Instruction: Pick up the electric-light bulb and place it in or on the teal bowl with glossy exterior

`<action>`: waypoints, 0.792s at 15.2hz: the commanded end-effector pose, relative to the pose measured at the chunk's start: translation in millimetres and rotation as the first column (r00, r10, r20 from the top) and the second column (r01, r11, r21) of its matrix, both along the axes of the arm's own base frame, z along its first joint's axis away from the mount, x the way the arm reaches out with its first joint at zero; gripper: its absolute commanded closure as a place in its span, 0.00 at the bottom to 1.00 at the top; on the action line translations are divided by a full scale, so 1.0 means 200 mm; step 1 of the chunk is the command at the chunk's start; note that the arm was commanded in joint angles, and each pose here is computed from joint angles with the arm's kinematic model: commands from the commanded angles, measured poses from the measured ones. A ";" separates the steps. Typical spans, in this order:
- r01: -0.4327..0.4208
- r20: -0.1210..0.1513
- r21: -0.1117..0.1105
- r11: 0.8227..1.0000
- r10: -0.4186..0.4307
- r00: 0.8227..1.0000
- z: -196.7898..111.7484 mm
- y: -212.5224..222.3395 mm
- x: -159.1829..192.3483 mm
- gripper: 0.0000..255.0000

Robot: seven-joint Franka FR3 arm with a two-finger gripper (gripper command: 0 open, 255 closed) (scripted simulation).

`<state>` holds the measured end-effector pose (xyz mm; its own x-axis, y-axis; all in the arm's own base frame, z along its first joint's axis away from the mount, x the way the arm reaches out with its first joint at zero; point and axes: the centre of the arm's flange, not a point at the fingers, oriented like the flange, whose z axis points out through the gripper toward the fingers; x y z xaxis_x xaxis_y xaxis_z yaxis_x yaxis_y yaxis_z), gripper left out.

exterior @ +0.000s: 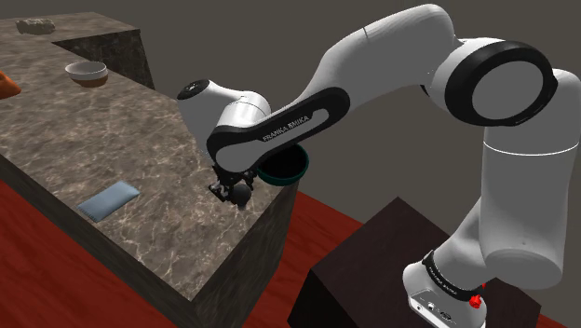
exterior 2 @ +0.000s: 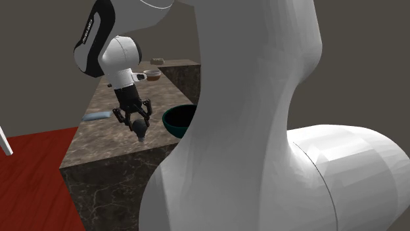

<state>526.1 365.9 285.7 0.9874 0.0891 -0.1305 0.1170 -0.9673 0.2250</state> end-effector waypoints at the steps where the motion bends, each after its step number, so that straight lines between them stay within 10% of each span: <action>1: 0.000 -0.001 0.000 1.000 0.000 1.000 0.02 0.00 0.00 1.00; 12: 0.000 -0.001 0.000 1.000 0.000 1.000 0.31 0.00 0.00 1.00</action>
<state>525.1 365.9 343.4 0.9874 0.0893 -0.1307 0.1173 -0.9673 0.2248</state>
